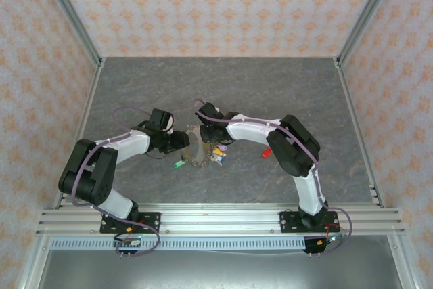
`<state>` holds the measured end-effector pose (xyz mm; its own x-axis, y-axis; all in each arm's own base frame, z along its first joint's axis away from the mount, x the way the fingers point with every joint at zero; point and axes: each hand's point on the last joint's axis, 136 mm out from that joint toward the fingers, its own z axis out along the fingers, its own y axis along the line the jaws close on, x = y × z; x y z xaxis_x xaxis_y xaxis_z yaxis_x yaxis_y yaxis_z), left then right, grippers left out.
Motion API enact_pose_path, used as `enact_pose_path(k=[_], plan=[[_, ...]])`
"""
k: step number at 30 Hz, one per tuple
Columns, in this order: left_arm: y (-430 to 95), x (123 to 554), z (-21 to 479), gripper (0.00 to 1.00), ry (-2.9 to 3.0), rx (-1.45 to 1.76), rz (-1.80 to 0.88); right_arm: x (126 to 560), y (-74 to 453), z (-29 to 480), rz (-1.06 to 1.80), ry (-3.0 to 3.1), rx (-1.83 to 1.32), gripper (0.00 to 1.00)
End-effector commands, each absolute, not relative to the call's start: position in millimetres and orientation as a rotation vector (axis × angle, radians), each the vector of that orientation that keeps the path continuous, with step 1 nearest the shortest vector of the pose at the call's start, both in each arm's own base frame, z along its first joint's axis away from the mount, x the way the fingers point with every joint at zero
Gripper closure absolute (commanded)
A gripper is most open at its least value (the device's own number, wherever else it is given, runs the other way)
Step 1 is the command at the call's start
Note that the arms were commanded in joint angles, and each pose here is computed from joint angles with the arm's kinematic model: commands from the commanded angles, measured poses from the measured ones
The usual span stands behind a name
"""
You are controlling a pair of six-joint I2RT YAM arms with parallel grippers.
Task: Put the keys on the keyring
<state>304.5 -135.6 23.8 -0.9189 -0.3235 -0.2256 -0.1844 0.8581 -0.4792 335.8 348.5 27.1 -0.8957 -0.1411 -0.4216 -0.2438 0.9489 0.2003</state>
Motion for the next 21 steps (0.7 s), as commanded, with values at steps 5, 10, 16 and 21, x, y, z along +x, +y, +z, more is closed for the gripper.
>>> enact_pose_path(k=[5,10,16,21], plan=[[-139,306,24,0.51,2.73,-0.368,-0.679,322,338,19,0.502,2.752,-0.182,0.77],[-135,307,25,0.5,2.731,-0.368,-0.642,314,346,50,0.768,2.683,-0.203,0.73],[-130,310,28,0.49,2.71,-0.397,-0.605,335,323,69,0.554,2.659,-0.27,0.53],[-128,310,33,0.49,2.692,-0.41,-0.602,352,330,56,0.483,2.703,-0.395,0.49]])
